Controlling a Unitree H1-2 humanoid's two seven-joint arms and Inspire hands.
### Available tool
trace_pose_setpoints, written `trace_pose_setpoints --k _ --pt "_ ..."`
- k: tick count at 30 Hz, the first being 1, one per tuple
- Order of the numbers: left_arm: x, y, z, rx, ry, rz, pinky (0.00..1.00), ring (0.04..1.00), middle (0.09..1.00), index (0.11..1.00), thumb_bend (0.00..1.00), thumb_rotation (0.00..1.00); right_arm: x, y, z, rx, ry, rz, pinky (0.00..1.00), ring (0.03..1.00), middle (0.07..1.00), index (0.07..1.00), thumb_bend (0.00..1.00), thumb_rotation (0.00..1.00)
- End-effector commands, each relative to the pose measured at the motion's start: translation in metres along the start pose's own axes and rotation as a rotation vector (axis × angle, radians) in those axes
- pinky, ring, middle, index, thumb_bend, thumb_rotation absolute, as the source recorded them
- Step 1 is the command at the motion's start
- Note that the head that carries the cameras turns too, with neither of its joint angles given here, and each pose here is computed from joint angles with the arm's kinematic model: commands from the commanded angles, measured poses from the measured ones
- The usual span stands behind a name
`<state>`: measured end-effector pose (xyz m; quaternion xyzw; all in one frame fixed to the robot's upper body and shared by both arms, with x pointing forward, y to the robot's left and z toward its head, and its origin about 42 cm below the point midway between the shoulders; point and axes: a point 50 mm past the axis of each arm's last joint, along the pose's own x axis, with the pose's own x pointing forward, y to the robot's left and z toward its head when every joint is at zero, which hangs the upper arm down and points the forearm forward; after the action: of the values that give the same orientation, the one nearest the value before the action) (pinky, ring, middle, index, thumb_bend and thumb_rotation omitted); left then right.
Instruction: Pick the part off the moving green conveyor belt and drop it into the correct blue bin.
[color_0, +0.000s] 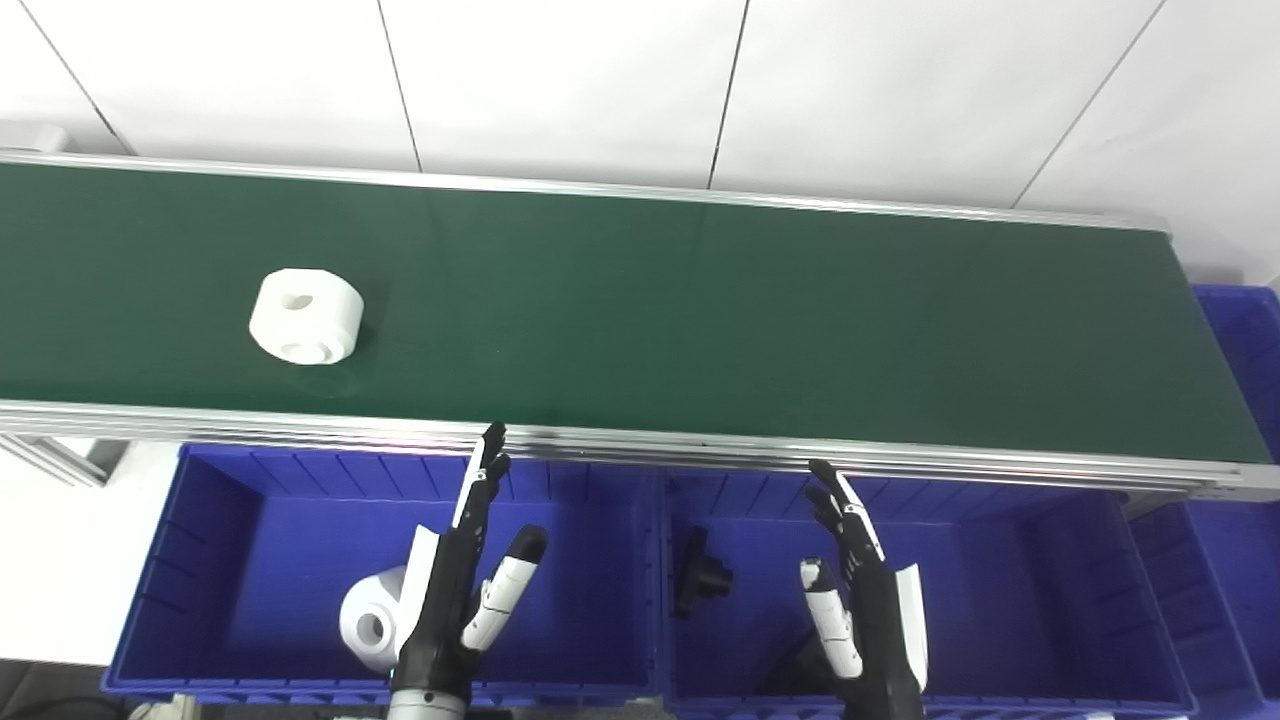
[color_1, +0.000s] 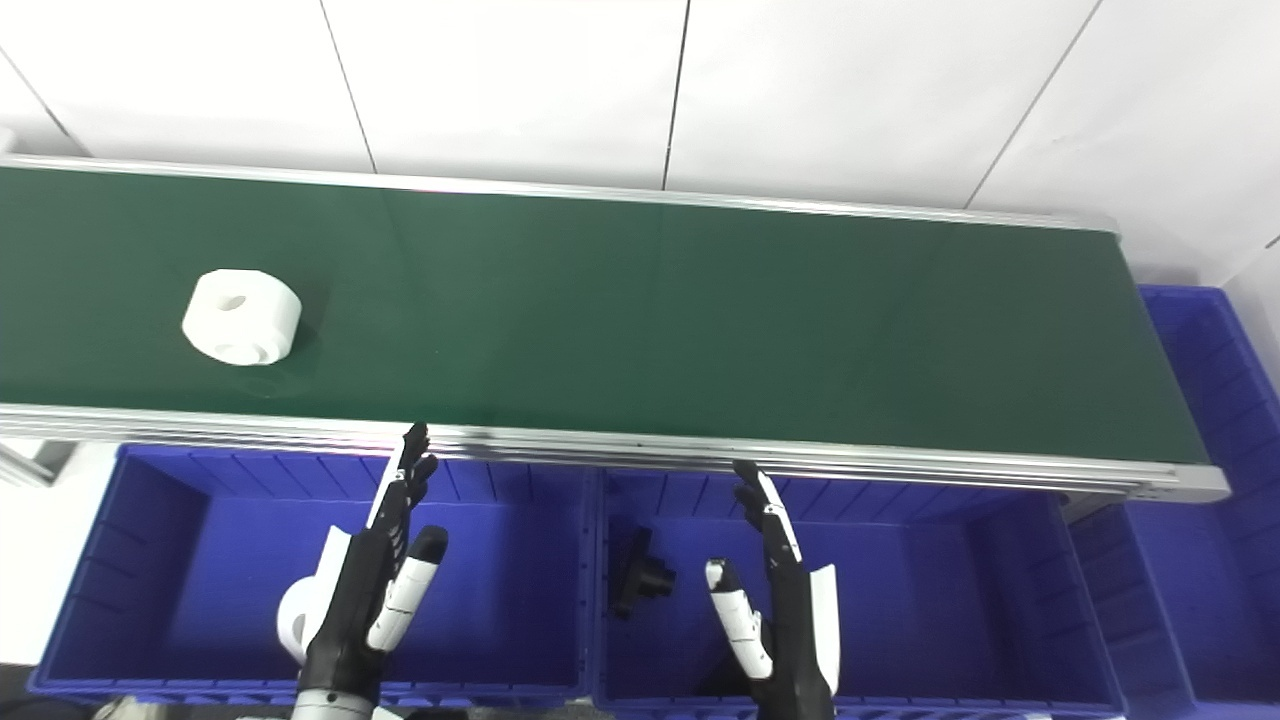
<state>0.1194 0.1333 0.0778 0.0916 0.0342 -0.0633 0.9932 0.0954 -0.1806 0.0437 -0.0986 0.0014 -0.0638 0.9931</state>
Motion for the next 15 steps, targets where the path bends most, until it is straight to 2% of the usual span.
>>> trace_pose_setpoints --k 1,10,15 --pt "0.005 -0.022 0.009 -0.020 -0.044 -0.006 0.94 0.943 1.000 1.000 0.68 1.00 0.002 -0.006 0.003 0.019 -0.060 -0.008 0.88 0.883 0.938 0.906 0.73 0.99" --pt "0.018 -0.048 -0.007 -0.050 -0.020 -0.022 0.94 0.948 1.000 1.000 0.63 1.00 0.014 -0.022 -0.023 -0.002 -0.010 -0.003 0.88 0.889 0.946 0.901 0.74 1.00" --pt "0.026 -0.057 -0.010 -0.057 -0.007 -0.027 0.87 0.928 1.000 1.000 0.60 0.96 0.021 -0.027 -0.033 -0.004 0.007 0.005 0.89 0.903 0.952 0.901 0.72 1.00"
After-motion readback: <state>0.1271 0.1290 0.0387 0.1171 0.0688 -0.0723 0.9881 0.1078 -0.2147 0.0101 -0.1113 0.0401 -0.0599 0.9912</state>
